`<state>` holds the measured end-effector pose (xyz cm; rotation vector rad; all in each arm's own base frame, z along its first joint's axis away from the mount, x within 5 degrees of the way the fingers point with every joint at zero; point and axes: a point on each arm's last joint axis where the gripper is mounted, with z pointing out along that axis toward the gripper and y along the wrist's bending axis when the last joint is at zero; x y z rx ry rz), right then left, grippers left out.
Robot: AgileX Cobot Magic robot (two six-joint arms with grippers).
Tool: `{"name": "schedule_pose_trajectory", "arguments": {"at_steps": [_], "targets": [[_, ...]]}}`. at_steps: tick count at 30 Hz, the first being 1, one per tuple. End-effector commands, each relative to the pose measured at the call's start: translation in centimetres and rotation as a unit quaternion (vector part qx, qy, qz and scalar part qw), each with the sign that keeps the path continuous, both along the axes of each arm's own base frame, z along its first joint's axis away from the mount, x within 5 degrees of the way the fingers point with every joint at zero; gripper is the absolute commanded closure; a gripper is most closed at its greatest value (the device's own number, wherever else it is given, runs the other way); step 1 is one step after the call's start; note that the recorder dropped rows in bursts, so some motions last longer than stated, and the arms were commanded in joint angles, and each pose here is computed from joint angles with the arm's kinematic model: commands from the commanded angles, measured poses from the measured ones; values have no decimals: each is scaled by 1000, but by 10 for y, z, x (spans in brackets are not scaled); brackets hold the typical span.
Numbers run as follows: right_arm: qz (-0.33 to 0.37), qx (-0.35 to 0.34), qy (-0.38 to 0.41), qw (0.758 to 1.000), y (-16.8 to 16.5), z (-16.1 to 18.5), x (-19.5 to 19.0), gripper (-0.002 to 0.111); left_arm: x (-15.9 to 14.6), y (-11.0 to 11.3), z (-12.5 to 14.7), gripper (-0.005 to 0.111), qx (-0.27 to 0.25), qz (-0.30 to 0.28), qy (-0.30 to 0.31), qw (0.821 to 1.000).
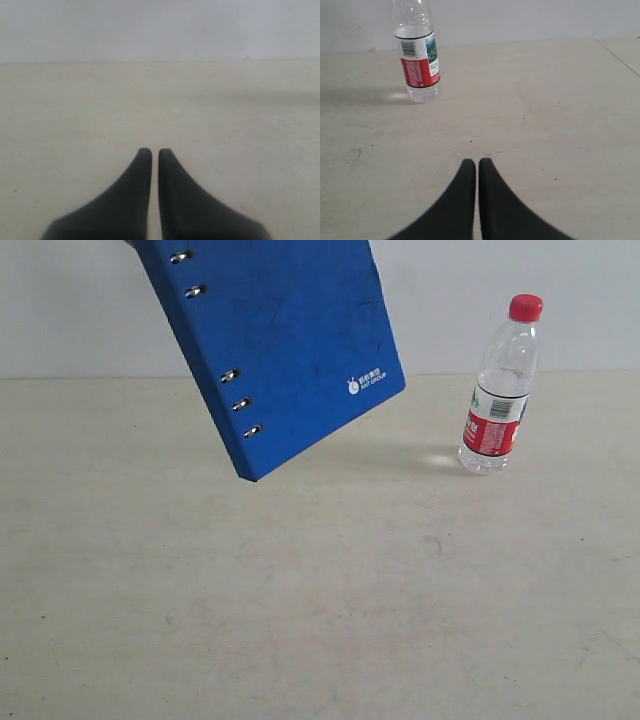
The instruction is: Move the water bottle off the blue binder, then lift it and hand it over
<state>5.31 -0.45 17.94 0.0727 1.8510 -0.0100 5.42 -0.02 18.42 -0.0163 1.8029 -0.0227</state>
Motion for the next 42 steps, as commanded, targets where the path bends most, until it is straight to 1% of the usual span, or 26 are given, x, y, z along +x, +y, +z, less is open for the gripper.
{"name": "schedule_pose_trajectory", "arguments": {"at_steps": [1, 7, 9, 11, 42], "targets": [[-2, 1, -5, 1000, 0, 1, 0, 109, 0, -2, 1, 102, -7, -13, -7, 1000], [-2, 1, -5, 1000, 0, 1, 0, 109, 0, -2, 1, 102, -7, -14, -6, 1000], [-2, 1, -5, 1000, 0, 1, 0, 109, 0, 0, 1, 102, -6, -2, -4, 1000], [-2, 1, -5, 1000, 0, 1, 0, 109, -1, 1, -4, 102, -6, 7, 21, 1000], [-2, 1, -5, 1000, 0, 1, 0, 109, -1, 1, -3, 102, -3, 8, 16, 1000]]}}
